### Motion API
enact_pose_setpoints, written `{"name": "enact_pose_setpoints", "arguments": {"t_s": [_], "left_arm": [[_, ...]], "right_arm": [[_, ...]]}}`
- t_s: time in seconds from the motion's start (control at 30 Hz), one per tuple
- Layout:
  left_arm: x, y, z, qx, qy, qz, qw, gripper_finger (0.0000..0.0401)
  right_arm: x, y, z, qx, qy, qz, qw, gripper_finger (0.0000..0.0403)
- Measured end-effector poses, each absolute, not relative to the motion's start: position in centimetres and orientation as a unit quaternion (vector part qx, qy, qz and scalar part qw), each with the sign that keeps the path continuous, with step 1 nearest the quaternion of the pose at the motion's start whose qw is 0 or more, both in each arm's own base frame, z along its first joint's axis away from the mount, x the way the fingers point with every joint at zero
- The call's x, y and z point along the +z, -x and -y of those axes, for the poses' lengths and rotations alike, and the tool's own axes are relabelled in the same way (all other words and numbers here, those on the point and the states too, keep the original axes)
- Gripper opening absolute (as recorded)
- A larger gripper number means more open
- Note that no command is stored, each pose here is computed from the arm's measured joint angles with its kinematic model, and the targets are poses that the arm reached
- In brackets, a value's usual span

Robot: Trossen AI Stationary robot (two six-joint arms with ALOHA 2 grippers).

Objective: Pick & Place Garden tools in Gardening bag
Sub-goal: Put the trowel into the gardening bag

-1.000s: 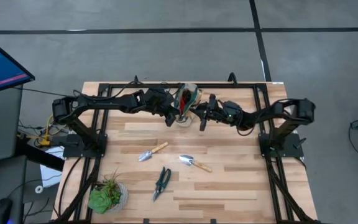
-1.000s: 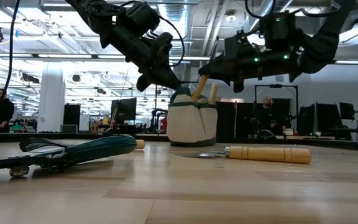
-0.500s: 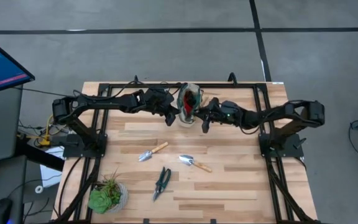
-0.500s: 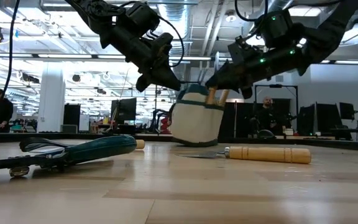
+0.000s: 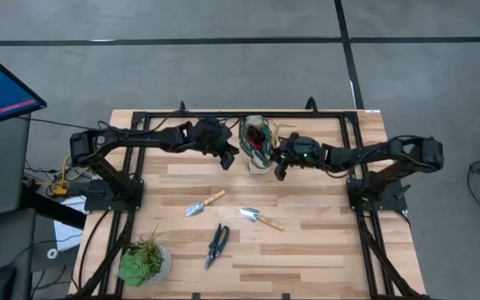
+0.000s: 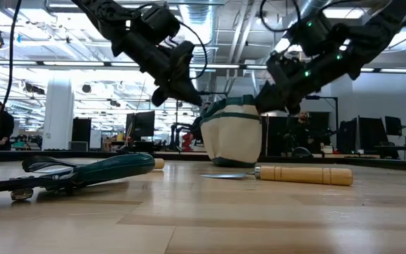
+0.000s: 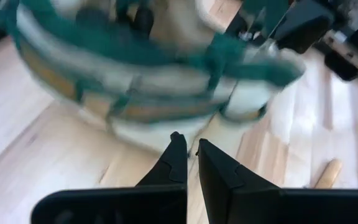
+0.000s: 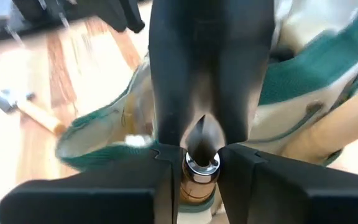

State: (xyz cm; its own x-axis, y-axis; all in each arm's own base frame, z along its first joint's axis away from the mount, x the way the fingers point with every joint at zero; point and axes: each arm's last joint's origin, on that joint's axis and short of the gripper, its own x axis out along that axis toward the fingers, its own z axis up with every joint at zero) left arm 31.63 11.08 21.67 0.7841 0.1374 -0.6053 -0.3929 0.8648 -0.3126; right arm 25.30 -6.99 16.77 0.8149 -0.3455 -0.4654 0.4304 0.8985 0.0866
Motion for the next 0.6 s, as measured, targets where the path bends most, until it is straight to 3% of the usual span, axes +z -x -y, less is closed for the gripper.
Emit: {"name": "enact_pose_setpoints", "arguments": {"t_s": [0.3,0.6], "left_arm": [[20.0,-30.8,-10.8,0.151,0.233,-0.318,0.906,0.0001],[20.8,-30.5,-10.7,0.147,0.229,-0.308,0.912,0.0037]], "right_arm": [[15.9,-26.1,7.1,-0.192,-0.093,-0.218,0.952,0.0086],[18.3,-24.8,6.9,-0.176,-0.097,-0.198,0.959,0.0189]]}}
